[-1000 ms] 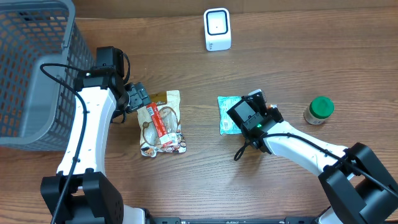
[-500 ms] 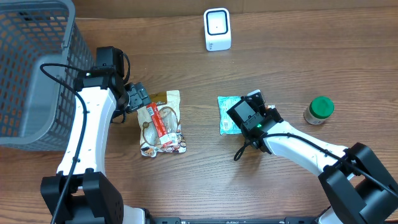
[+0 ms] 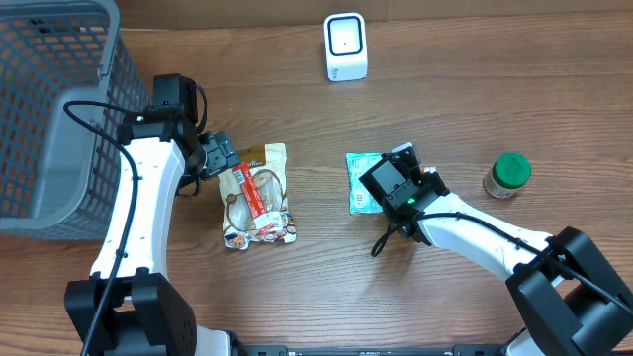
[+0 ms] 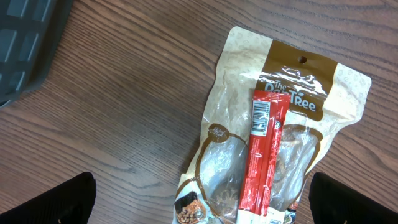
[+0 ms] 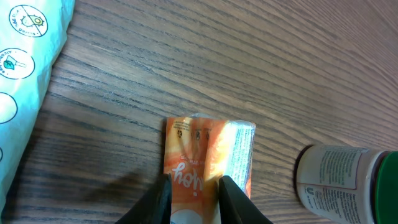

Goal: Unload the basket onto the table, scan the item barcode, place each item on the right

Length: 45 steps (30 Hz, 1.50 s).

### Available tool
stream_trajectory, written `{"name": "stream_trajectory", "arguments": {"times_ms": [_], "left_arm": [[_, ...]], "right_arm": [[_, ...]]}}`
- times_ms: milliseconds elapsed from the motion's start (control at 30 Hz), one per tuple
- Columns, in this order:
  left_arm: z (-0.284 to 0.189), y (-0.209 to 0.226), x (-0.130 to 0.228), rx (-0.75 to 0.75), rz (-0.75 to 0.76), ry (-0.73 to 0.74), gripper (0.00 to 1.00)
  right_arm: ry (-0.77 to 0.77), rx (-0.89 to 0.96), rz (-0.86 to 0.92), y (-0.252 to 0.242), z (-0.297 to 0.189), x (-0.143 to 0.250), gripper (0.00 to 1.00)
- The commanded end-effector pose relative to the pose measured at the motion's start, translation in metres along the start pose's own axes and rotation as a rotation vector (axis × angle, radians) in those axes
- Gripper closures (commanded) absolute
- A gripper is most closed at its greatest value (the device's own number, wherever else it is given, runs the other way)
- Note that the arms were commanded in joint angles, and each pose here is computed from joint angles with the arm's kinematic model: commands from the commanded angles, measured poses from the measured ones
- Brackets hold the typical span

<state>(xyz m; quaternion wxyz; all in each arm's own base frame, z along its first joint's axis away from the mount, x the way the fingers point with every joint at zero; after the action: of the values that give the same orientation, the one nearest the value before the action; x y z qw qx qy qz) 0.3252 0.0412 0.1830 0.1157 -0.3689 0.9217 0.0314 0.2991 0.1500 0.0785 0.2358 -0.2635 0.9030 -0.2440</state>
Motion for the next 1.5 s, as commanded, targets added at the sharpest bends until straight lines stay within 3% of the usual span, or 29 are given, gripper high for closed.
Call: {"name": "stream_trajectory", "arguments": {"times_ms": [0, 867, 1167, 1300, 1467], "left_arm": [[-0.004, -0.001, -0.004, 0.003, -0.012, -0.019, 0.00], [-0.004, -0.001, -0.004, 0.004, -0.012, -0.019, 0.00], [-0.004, -0.001, -0.004, 0.003, -0.012, -0.019, 0.01], [-0.004, -0.001, -0.004, 0.004, -0.012, -0.019, 0.00], [-0.004, -0.001, -0.004, 0.003, -0.012, -0.019, 0.00]], "right_arm": [[-0.021, -0.014, 0.007, 0.003, -0.005, -0.006, 0.74], [-0.066, -0.022, 0.002, 0.009, -0.016, -0.020, 0.71], [-0.127, -0.023, 0.058, -0.011, -0.041, -0.047, 0.65], [-0.136, -0.026, 0.088, -0.025, -0.048, -0.051, 0.46], [-0.069, -0.162, 0.095, -0.023, -0.040, -0.040, 0.19]]}}
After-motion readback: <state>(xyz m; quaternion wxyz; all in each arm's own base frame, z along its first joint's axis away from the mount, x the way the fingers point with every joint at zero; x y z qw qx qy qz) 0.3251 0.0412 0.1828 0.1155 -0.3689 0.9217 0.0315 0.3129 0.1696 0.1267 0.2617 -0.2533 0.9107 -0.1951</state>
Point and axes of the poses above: each gripper's point midway between its finger pads, its own z axis out along the fingers, its own y axis along the line the jaws close on, x = y × z, the point moved 5 cm from there along -z, back along the fingers, and after that the axes turned 13 degrees about -z, right-handed, at the moved point
